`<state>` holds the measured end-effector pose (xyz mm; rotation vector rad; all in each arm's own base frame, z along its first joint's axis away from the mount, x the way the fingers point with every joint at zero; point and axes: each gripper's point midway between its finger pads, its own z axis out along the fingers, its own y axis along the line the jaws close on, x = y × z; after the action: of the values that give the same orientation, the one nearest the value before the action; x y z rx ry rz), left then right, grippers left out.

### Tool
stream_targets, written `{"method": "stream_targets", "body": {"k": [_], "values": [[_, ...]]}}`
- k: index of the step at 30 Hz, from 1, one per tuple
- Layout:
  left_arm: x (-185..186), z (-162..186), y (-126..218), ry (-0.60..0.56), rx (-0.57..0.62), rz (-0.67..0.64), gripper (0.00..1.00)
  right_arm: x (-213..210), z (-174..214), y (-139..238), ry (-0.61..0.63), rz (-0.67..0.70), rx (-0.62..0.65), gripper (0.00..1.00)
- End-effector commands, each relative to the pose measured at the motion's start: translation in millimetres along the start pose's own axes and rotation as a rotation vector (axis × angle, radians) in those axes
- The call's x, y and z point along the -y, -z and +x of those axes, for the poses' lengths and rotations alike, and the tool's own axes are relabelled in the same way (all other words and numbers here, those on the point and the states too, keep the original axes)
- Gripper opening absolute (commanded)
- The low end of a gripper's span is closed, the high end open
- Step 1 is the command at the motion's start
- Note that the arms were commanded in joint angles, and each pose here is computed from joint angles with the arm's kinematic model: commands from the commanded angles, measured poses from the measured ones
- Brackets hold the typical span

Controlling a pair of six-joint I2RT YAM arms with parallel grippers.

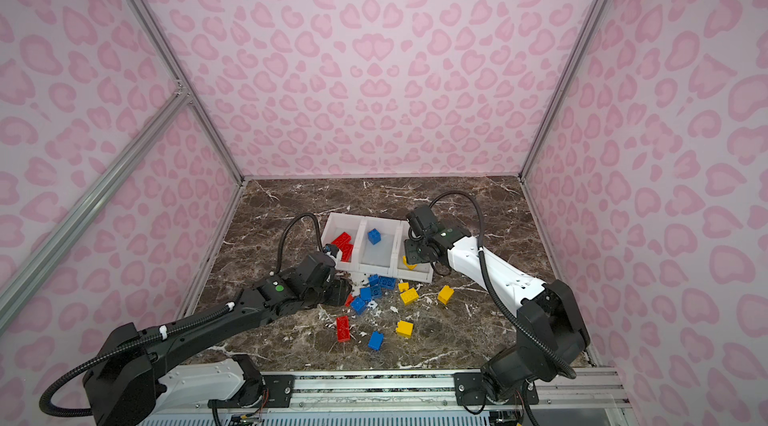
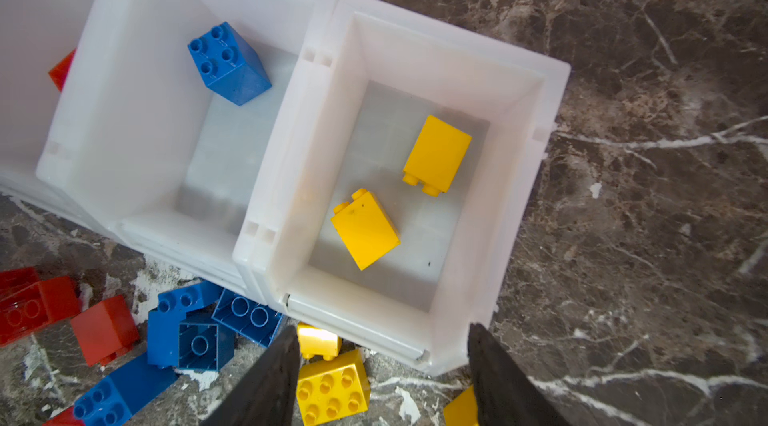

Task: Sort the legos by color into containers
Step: 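Grasp a blue brick from the pile with the left gripper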

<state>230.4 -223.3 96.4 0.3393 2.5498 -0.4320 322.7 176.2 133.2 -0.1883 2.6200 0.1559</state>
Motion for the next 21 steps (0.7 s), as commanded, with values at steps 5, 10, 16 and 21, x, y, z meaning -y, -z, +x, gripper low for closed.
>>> {"method": "stream_targets", "body": {"k": [5, 10, 16, 21], "values": [[23, 4, -13, -0.133, -0.053, 0.035, 0.58, 9, 12, 5, -0.039, 0.023, 0.007, 0.65], [34, 18, -23, -0.237, -0.116, 0.018, 0.58, 11, 17, 5, -0.049, 0.024, 0.004, 0.65], [31, 25, -34, -0.267, -0.148, -0.034, 0.57, 11, 19, 4, -0.053, 0.019, 0.000, 0.65], [29, 27, -41, -0.276, -0.158, -0.051, 0.56, 12, 22, 3, -0.055, 0.020, -0.004, 0.65]]}}
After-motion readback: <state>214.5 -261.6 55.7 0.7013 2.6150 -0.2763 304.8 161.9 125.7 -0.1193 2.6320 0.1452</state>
